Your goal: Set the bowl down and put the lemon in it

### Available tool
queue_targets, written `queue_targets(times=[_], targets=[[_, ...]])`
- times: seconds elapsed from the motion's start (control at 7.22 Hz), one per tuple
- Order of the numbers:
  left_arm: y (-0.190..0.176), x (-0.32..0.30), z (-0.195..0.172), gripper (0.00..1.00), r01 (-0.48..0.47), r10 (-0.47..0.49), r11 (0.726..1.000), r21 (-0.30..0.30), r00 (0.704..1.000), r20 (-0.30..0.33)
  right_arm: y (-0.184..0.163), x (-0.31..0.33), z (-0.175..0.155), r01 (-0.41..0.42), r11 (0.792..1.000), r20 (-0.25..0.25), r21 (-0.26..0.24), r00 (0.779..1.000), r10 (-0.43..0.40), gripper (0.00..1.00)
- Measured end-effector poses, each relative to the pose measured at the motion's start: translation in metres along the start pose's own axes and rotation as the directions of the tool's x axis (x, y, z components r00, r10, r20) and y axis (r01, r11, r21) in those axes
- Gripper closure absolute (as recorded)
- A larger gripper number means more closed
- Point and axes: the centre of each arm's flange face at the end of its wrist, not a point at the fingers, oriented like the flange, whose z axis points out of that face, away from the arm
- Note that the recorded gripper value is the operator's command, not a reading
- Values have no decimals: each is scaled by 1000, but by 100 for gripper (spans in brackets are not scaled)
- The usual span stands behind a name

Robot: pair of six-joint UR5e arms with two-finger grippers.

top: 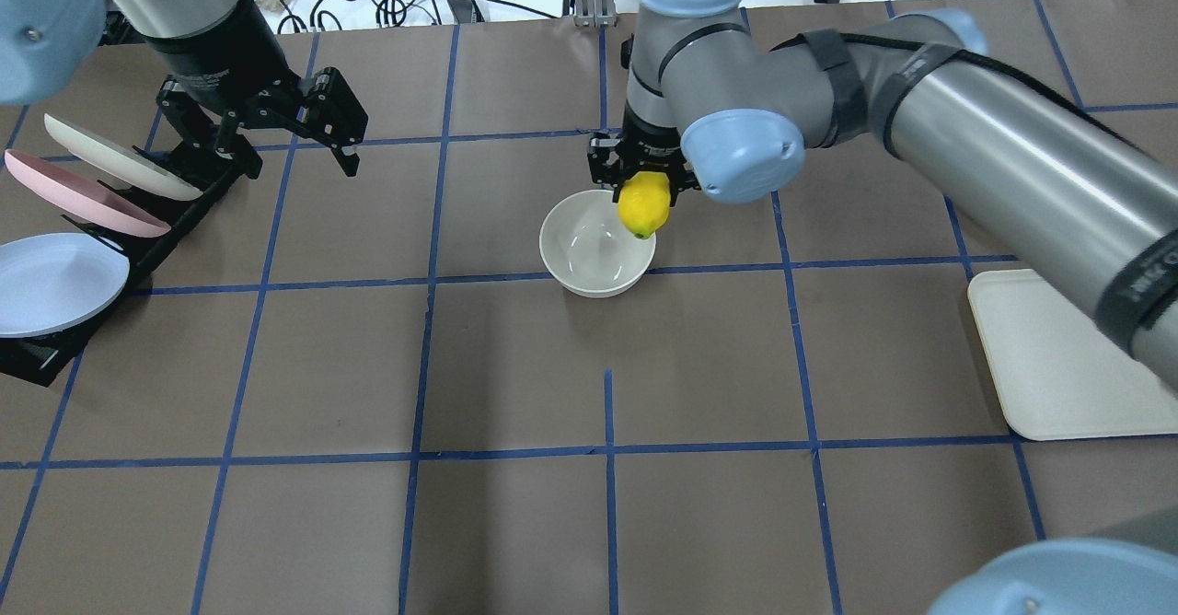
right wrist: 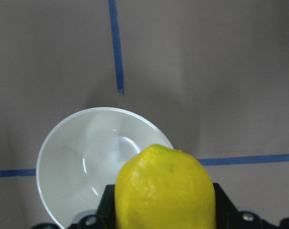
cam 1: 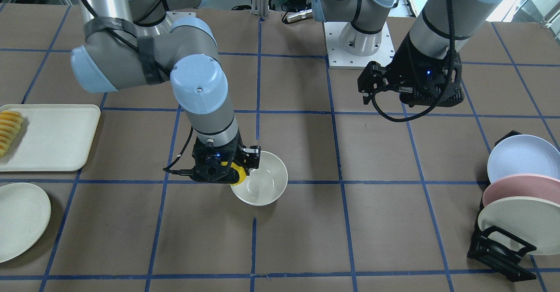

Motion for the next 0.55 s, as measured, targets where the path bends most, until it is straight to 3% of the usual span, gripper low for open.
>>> queue_targets(times=[0.42,0.55], targets=[[-8,-3,-7,4,3,-4,999,43,1000,22,8,-32,52,30,999,-3,-22,1000,-30,96],[-8,-3,-7,4,3,-4,999,46,1000,25,9,-35,65,35,999,-6,-31,999,-36,71]])
